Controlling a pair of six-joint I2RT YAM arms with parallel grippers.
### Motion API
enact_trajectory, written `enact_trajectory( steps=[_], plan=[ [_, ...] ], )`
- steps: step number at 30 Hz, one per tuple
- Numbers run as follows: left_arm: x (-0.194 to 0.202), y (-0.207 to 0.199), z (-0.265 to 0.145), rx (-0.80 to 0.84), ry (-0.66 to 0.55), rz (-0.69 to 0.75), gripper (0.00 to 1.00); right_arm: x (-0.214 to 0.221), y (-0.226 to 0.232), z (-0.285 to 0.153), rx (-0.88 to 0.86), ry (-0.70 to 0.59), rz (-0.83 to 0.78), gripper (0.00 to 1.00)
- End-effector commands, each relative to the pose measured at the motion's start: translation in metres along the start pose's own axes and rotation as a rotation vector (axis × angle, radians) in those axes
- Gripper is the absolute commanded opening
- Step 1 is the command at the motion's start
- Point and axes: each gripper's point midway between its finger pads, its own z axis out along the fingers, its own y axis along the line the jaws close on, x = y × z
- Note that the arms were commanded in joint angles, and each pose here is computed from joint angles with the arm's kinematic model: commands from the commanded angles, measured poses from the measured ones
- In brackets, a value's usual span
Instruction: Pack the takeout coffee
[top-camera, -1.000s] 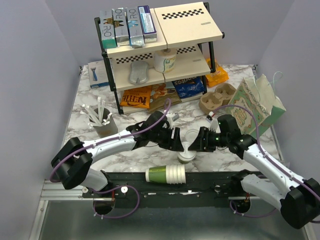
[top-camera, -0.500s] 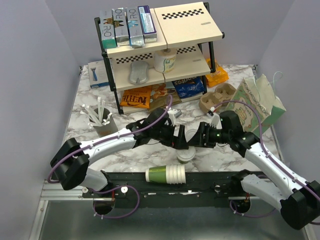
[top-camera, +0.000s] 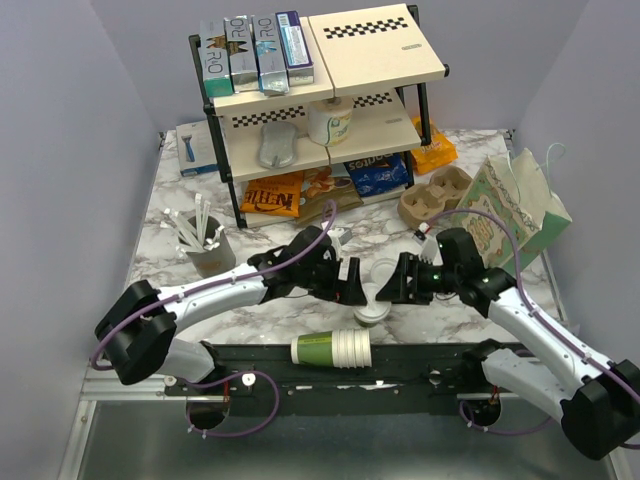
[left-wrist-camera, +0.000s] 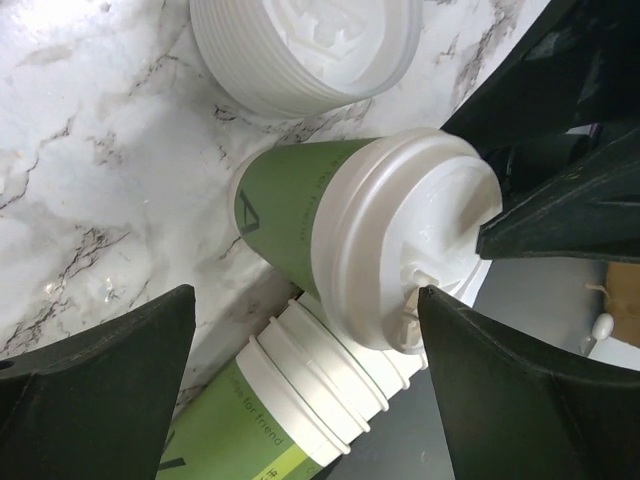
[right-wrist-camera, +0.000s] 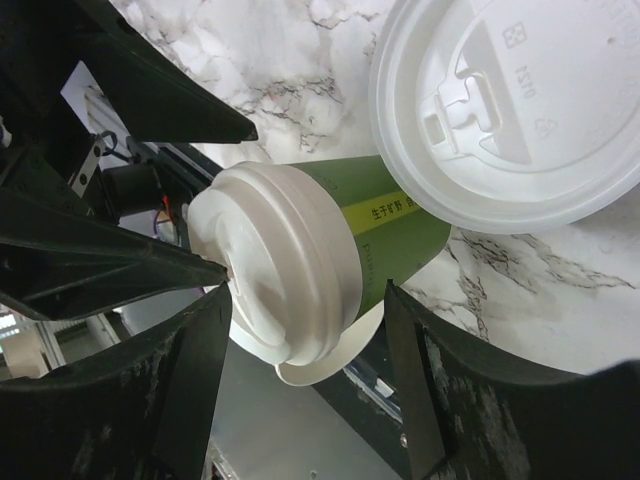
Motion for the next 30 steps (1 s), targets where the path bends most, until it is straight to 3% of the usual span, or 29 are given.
enact_trajectory(
  steps=[1, 3, 6, 7, 12, 18, 20, 22, 28, 30],
  plan=[
    [-0.007, -0.012, 0.006, 0.057, -0.011, -0.016, 0.99, 0.014, -0.011, 0.006, 0.02, 0.052, 0.025, 0.67],
    [-0.006, -0.012, 0.01, 0.055, 0.002, -0.02, 0.99, 0.018, -0.015, 0.009, 0.025, 0.07, 0.042, 0.65],
    [-0.004, -0.01, 0.013, 0.053, 0.013, -0.027, 0.96, 0.017, -0.021, 0.013, 0.046, 0.063, 0.068, 0.56],
    [-0.004, -0.01, 0.013, 0.052, 0.014, -0.027, 0.95, 0.018, -0.026, 0.015, 0.066, 0.059, 0.083, 0.5],
    [-0.001, -0.007, 0.018, 0.047, 0.028, -0.047, 0.82, 0.023, -0.03, 0.019, 0.07, 0.075, 0.112, 0.42],
    [0.005, -0.002, 0.025, 0.044, 0.05, -0.083, 0.63, 0.035, -0.044, 0.026, 0.103, 0.117, 0.17, 0.33],
    [0.008, 0.003, 0.026, 0.033, 0.058, -0.109, 0.48, 0.037, -0.048, 0.027, 0.126, 0.124, 0.189, 0.31],
    [0.012, 0.01, 0.029, 0.02, 0.075, -0.135, 0.43, 0.037, -0.056, 0.027, 0.177, 0.125, 0.209, 0.3],
    [0.019, 0.027, 0.029, -0.027, 0.101, -0.189, 0.42, 0.034, -0.066, 0.023, 0.26, 0.12, 0.213, 0.3],
    [0.015, 0.023, 0.026, -0.016, 0.087, -0.173, 0.46, 0.028, -0.06, 0.021, 0.237, 0.105, 0.188, 0.33]
  ],
)
